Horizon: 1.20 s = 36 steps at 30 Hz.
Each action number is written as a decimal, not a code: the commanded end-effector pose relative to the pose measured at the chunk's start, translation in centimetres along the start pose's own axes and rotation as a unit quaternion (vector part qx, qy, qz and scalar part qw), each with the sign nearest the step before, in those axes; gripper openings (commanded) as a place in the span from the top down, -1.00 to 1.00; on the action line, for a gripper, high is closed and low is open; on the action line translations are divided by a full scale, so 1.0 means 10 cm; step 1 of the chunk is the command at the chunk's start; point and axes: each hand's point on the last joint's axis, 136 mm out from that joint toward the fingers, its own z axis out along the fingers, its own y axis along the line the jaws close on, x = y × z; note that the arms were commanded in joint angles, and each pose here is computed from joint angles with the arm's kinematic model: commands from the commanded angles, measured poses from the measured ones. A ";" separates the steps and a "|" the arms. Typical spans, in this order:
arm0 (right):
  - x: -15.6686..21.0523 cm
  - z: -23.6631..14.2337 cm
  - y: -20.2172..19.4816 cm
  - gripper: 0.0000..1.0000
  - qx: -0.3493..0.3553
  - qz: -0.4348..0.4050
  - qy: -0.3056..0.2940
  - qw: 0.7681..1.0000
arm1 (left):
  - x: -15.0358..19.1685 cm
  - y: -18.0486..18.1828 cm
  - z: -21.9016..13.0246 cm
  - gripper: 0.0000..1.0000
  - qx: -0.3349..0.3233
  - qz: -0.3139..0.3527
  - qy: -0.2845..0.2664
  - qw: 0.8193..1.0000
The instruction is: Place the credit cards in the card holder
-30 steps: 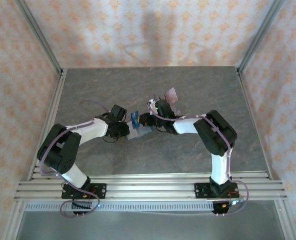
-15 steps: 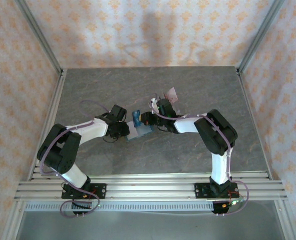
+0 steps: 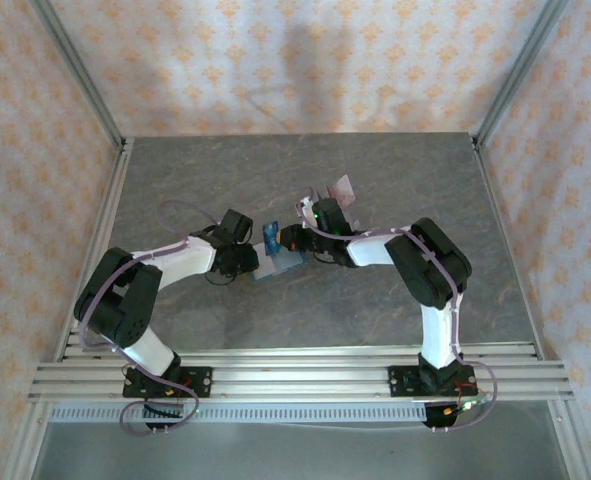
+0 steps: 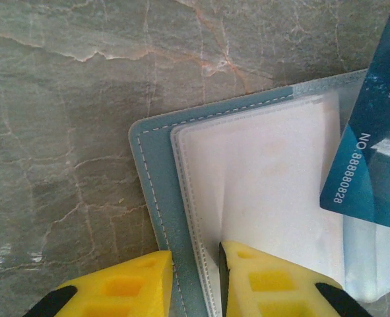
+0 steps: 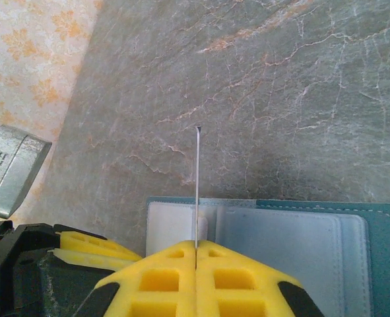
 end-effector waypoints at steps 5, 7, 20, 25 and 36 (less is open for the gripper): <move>0.05 0.04 0.02 1.00 -0.026 0.010 0.006 1.000 | 0.22 0.28 0.10 0.49 -0.047 -0.007 0.037 0.998; 0.06 0.05 0.03 1.00 -0.032 0.016 0.006 0.999 | 0.22 0.27 0.10 0.49 -0.047 -0.007 0.037 0.998; 0.19 0.04 0.02 1.00 -0.046 0.042 0.020 0.998 | 0.22 0.27 0.11 0.50 -0.048 -0.007 0.038 0.998; 0.30 0.02 0.00 1.00 -0.047 0.052 0.028 0.997 | 0.22 0.27 0.11 0.50 -0.047 -0.007 0.039 0.998; 0.52 -0.03 -0.02 1.00 -0.036 0.050 0.049 0.997 | 0.21 0.27 0.10 0.50 -0.047 -0.008 0.038 0.998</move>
